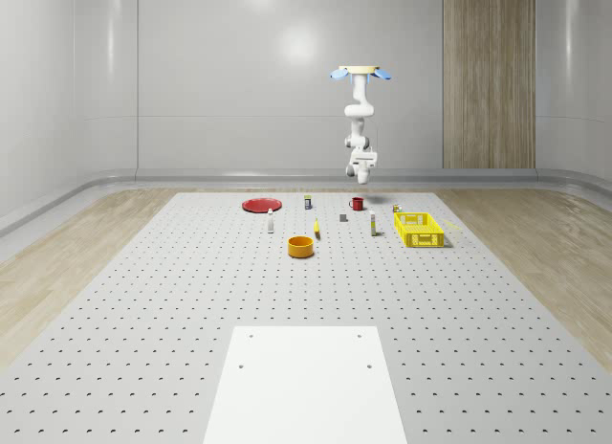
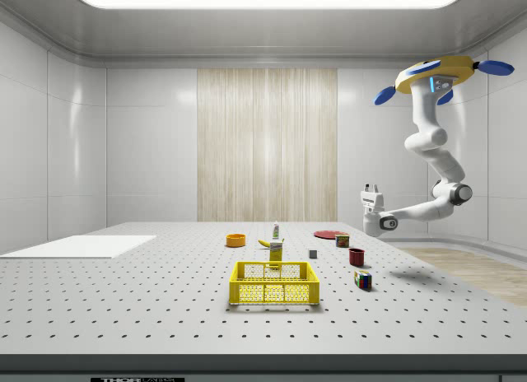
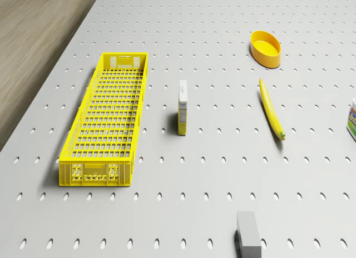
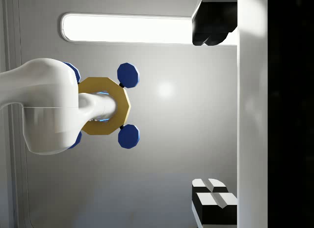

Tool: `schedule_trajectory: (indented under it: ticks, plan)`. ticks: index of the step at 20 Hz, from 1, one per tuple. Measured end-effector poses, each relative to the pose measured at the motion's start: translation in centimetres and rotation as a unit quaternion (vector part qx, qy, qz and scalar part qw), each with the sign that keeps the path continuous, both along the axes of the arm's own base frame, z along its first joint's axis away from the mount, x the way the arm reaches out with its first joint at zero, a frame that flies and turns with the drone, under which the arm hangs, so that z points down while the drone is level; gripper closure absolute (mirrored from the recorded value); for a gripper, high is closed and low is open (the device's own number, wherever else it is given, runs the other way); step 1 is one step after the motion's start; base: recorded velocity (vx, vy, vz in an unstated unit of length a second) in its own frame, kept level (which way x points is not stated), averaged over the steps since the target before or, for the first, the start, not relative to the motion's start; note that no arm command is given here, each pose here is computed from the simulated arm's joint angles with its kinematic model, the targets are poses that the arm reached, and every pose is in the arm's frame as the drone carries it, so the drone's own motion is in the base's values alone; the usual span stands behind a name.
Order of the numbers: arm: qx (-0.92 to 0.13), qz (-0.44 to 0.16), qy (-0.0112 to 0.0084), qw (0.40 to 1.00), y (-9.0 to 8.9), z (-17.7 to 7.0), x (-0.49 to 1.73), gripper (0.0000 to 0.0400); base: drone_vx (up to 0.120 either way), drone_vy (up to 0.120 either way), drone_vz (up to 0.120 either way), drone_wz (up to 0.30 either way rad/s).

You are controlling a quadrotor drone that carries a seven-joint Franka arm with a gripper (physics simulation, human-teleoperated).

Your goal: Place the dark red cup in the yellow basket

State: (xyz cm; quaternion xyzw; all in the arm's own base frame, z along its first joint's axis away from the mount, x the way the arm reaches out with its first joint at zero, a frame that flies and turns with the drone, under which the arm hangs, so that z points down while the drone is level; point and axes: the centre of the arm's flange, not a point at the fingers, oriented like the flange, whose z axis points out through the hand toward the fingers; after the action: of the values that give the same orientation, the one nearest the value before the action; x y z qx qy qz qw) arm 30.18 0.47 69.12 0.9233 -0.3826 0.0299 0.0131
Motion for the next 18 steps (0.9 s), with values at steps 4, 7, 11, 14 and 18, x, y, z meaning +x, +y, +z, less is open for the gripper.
schedule_trajectory:
  ticks: [4, 7, 11, 14, 18]
  plan:
    - [-0.023, -0.001, -0.0015, 1.000, 0.5, 0.0, -0.03, 0.0000, 0.000, 0.000, 0.000, 0.000]
    - [-0.053, -0.001, -0.0026, 0.999, 1.1, -0.1, -0.05, 0.0000, 0.000, 0.000, 0.000, 0.000]
    - [-0.127, -0.003, -0.0040, 0.992, 2.5, -0.4, -0.07, 0.0000, 0.000, 0.000, -0.060, 0.000]
    - [-0.222, -0.006, -0.0048, 0.975, 4.2, -1.2, -0.06, 0.0000, 0.000, 0.000, -0.120, 0.000]
    - [-0.425, -0.012, -0.0051, 0.905, 7.4, -4.0, 0.00, 0.0000, 0.000, 0.000, -0.120, 0.000]
